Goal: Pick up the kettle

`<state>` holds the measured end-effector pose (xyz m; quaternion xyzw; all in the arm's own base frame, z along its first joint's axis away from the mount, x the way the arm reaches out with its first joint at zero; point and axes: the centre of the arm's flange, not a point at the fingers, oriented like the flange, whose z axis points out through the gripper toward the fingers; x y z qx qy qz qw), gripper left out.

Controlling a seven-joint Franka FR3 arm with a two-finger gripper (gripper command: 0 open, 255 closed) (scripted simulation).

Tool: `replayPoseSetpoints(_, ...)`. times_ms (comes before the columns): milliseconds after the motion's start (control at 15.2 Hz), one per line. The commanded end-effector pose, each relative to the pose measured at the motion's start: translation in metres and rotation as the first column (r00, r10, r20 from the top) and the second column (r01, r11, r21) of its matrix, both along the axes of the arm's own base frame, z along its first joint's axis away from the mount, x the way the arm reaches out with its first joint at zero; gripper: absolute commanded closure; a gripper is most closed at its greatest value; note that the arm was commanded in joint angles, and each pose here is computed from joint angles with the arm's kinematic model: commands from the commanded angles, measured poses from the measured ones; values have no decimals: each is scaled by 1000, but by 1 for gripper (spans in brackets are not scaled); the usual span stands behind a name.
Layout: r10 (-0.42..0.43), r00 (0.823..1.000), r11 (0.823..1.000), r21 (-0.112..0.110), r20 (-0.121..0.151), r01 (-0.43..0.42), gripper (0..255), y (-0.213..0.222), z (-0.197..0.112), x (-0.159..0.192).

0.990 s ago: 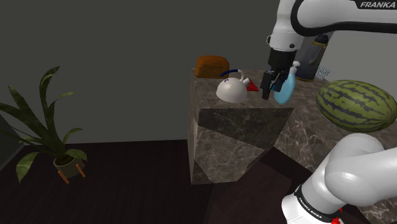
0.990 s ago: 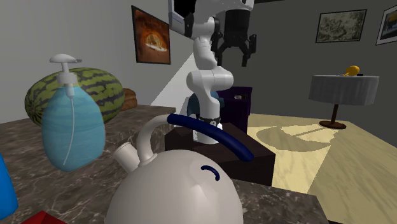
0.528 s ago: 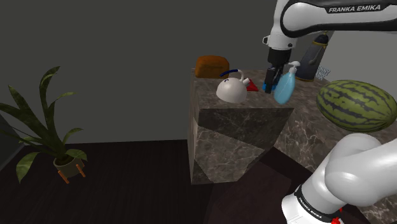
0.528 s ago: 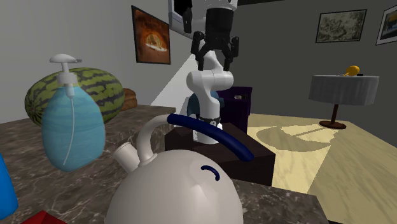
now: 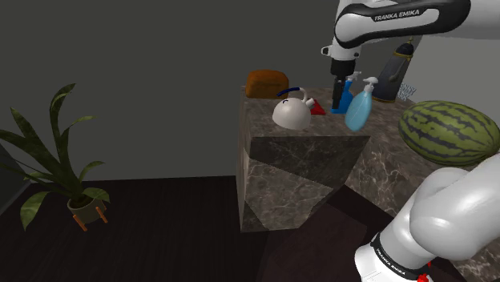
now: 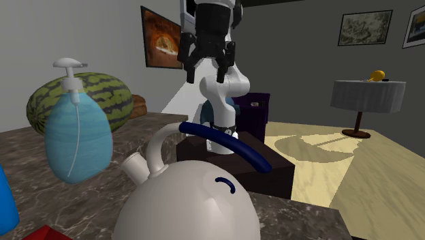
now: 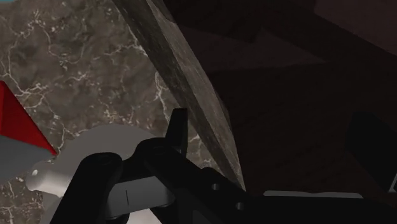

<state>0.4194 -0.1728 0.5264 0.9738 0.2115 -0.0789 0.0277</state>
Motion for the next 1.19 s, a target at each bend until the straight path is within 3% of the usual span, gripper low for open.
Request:
replayPoseSetpoints(0,61,998,998,-4,-9,-61,0,-19,-3,24)
replayPoseSetpoints(462,254,967,967,-8,-36,-254,0,-68,-20,96)
replayPoseSetpoints(726,360,931,932,-8,-52,-361,0,-90,-30,141)
replayPoseSetpoints(1056,484,872,874,-5,-72,-485,0,-110,-43,199)
replayPoseSetpoints(1122,484,872,874,-5,-72,-485,0,-110,-48,199)
